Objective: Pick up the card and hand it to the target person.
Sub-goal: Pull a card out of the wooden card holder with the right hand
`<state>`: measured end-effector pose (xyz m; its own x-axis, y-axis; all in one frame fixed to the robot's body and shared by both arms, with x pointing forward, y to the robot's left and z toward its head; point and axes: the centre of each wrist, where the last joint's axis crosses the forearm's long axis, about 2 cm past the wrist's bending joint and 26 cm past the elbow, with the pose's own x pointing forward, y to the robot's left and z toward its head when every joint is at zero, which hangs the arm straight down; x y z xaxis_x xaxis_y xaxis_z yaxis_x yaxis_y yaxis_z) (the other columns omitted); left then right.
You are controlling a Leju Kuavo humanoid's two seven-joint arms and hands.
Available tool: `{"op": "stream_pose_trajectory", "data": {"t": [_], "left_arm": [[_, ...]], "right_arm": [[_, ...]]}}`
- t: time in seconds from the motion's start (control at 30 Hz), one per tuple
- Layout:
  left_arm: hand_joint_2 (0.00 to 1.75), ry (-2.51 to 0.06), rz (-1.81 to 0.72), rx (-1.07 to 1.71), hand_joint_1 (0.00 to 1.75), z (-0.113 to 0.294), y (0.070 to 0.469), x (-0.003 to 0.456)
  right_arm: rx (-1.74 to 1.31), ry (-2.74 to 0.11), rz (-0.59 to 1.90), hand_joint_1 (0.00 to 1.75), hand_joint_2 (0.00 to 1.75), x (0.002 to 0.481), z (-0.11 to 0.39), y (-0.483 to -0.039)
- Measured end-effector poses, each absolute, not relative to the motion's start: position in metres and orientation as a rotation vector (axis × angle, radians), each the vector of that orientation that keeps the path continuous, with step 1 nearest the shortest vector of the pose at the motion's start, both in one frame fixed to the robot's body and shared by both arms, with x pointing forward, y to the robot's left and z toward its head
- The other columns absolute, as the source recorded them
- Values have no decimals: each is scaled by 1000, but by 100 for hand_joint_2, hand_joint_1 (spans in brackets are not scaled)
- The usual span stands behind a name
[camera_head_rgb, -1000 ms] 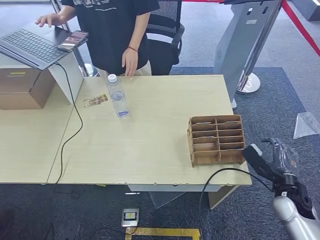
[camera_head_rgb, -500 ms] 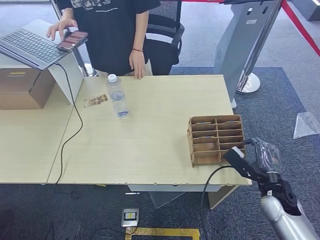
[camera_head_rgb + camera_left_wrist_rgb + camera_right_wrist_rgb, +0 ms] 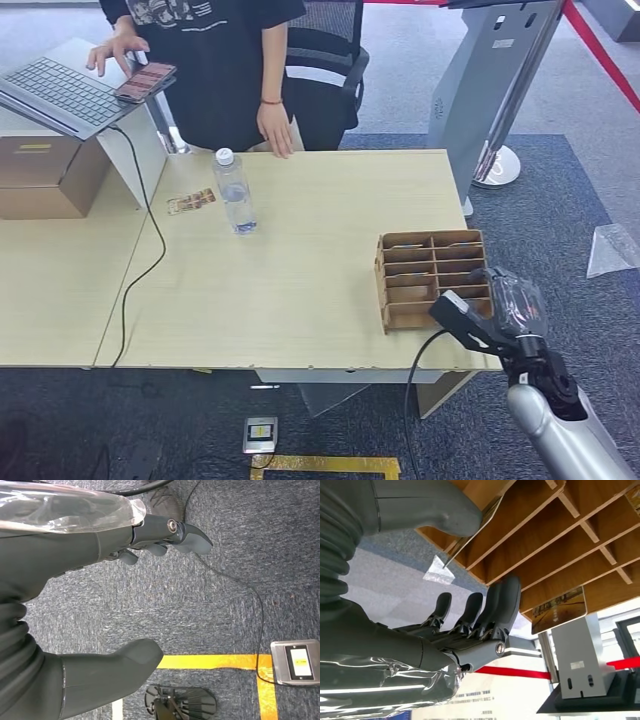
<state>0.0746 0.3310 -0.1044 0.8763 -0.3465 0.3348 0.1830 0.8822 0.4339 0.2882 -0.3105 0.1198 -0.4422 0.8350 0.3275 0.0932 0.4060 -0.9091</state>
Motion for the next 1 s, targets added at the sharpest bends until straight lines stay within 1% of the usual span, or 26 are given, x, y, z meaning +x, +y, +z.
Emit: {"op": "stream_pose_trajectory", "data": {"t": [0.3, 0.6, 0.73, 0.9, 1.0], "left_arm": [[175, -428, -294, 402, 0, -104, 331, 75], [175, -433, -299, 401, 0, -104, 330, 74], [175, -434, -300, 401, 0, -104, 330, 74], [175, -436, -300, 400, 0, -104, 330, 74], [175, -437, -299, 400, 0, -104, 330, 74]], "right_arm": [[-808, -1811, 1133, 88, 175, 289, 120, -305], [-802, -1793, 1154, 89, 175, 289, 120, -303], [-803, -1790, 1160, 98, 175, 289, 119, -302], [-807, -1775, 1176, 104, 175, 288, 119, -302], [-803, -1769, 1181, 114, 175, 288, 119, -301]]}}
